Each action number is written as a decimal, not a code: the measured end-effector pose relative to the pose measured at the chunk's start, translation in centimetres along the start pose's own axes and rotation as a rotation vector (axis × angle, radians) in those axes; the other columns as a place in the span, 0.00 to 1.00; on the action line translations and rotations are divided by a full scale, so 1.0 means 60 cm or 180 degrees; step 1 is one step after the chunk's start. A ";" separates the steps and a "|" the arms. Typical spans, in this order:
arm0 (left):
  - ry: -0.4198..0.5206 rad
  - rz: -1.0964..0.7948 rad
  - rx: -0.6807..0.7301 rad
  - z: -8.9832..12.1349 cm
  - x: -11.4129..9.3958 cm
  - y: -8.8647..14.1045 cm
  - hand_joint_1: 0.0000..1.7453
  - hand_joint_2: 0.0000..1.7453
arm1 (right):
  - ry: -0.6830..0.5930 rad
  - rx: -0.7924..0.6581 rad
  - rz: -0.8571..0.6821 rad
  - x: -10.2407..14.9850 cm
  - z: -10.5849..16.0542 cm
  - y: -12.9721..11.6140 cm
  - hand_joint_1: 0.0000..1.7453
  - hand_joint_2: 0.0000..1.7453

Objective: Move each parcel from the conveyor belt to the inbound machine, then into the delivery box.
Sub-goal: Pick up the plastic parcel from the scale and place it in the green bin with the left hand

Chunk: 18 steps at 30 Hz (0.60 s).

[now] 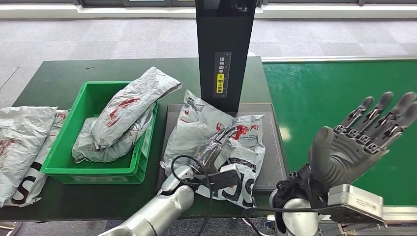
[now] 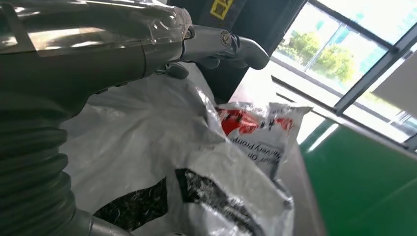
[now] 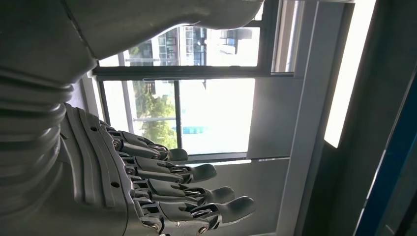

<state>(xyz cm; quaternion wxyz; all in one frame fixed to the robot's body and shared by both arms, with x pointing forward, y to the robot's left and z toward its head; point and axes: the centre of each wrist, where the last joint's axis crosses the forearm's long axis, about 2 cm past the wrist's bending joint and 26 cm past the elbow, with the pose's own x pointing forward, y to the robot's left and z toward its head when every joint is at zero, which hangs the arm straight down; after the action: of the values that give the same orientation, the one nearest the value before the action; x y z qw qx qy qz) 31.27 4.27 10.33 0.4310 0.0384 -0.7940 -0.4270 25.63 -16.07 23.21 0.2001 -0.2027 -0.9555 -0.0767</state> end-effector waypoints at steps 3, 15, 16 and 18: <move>0.0094 -0.0240 -0.0255 -0.001 0.001 -0.008 0.00 1.00 | 0.0005 0.0016 0.0019 0.001 0.003 0.000 0.00 1.00; 0.0141 -0.0478 -0.0525 0.002 -0.001 -0.018 0.00 1.00 | 0.0026 0.0026 0.0037 0.003 0.006 0.000 0.00 1.00; 0.0153 -0.0499 -0.0540 0.001 -0.001 -0.017 0.00 1.00 | 0.0022 0.0031 0.0040 0.002 0.006 0.000 0.00 1.00; 0.0184 -0.0580 -0.0615 0.000 -0.001 -0.017 0.50 1.00 | 0.0015 0.0050 0.0042 0.002 0.006 -0.001 0.00 1.00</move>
<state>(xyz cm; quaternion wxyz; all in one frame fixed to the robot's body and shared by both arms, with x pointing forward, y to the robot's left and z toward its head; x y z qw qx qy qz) 31.00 3.62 9.57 0.4148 0.0810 -0.7296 -0.5376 25.38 -15.97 22.94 0.2045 -0.2072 -0.9542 -0.0684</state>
